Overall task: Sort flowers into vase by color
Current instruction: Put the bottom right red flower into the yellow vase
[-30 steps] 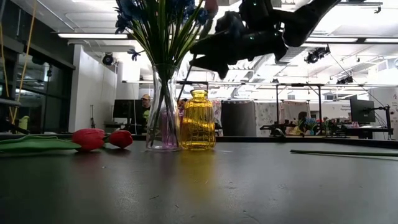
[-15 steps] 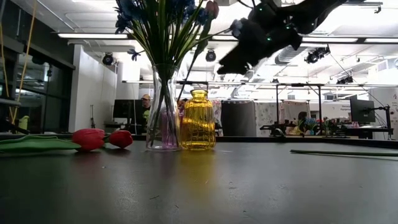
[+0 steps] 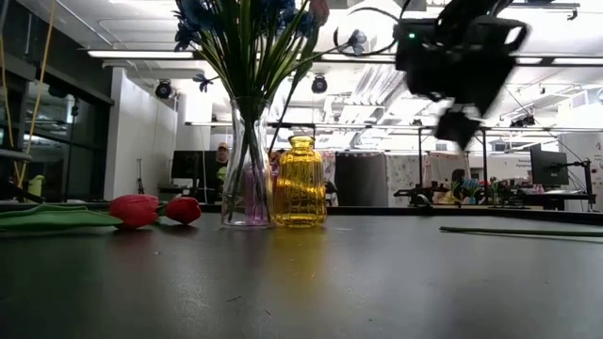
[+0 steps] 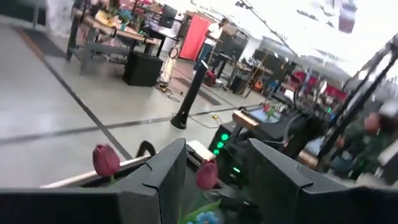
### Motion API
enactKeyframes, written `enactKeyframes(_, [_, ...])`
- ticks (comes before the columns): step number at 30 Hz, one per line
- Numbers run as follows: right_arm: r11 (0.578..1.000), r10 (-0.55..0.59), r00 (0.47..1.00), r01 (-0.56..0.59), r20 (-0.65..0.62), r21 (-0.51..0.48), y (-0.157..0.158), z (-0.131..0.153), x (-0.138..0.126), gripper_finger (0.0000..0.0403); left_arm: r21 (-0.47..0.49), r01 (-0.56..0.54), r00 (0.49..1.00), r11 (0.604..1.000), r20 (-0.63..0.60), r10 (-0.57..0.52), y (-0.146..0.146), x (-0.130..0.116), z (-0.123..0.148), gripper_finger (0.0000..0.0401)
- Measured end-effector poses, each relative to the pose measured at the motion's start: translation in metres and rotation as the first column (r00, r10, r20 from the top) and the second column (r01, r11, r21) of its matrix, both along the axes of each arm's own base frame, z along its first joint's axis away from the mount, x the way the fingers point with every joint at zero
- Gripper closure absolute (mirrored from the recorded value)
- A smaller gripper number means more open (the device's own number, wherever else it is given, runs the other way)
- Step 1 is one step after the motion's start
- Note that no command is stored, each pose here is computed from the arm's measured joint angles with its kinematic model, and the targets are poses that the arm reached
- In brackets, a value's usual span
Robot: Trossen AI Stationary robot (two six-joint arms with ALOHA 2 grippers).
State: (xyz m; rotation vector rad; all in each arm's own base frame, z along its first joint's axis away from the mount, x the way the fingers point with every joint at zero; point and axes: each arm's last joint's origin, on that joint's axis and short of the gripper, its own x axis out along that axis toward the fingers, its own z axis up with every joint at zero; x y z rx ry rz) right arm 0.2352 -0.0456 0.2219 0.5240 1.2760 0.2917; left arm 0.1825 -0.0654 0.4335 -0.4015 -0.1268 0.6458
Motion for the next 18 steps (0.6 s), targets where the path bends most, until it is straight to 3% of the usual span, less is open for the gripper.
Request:
enactKeyframes(4, [0.99,-0.143,0.947,0.132,-0.289,-0.058,0.031,-0.012,-0.011,0.0133,0.111,0.06,0.995,0.992,-0.082,-0.051,0.005,-0.002,0.002,0.0245])
enactKeyframes(8, [0.929,-0.37,0.802,0.313,-0.468,-0.198,0.061,-0.031,-0.023,0.0133,0.175,0.205,0.972,0.963,-0.155,-0.179,0.006,-0.006,0.001,0.0245])
enactKeyframes(12, [0.878,-0.475,0.659,0.398,-0.583,-0.267,0.091,-0.041,-0.037,0.0133,0.178,0.368,0.922,0.913,-0.197,-0.333,0.008,-0.019,0.001,0.0245])
enactKeyframes(14, [0.87,-0.49,0.637,0.399,-0.596,-0.289,0.105,-0.042,-0.041,0.0133,0.17,0.413,0.903,0.895,-0.201,-0.379,0.01,-0.026,0.002,0.0245])
enactKeyframes(18, [0.883,-0.464,0.657,0.398,-0.594,-0.25,0.132,-0.042,-0.043,0.0133,0.149,0.443,0.893,0.884,-0.168,-0.418,0.015,-0.039,0.006,0.0245])
